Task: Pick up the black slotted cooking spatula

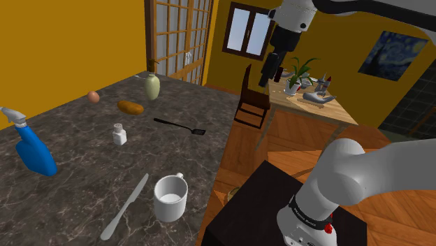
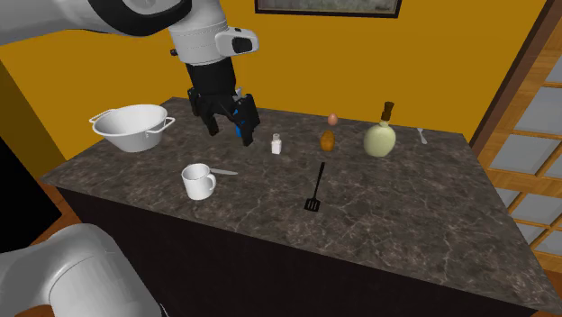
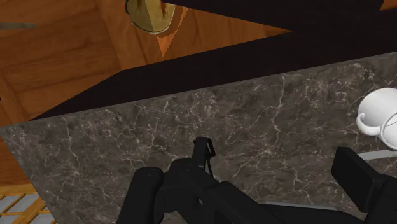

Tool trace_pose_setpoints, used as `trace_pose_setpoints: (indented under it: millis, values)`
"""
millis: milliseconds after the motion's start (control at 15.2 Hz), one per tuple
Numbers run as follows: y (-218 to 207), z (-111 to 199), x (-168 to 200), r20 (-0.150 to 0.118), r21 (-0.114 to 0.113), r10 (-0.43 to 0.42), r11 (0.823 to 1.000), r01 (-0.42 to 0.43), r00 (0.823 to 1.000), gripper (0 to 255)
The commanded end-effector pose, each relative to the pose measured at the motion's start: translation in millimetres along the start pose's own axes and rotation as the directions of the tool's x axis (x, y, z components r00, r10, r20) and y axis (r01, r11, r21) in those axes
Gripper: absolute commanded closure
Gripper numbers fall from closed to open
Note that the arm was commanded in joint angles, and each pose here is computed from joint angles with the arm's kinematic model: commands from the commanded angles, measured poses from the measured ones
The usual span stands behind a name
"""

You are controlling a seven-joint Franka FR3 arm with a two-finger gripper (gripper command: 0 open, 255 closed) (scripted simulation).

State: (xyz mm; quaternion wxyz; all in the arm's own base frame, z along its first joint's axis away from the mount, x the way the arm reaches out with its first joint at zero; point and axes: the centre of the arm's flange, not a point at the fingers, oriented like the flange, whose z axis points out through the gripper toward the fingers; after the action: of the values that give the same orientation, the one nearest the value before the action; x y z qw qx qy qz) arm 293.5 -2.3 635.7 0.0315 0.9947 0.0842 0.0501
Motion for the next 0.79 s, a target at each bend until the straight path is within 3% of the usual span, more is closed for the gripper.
trace_pose_setpoints:
  millis: [0,726]
  values:
    - [0,0,0,0.0,0.0,0.0,1.0,0.0,1.0,0]
    - [32,110,93,0.006,0.044,-0.074,0.996,0.074,0.997,0]
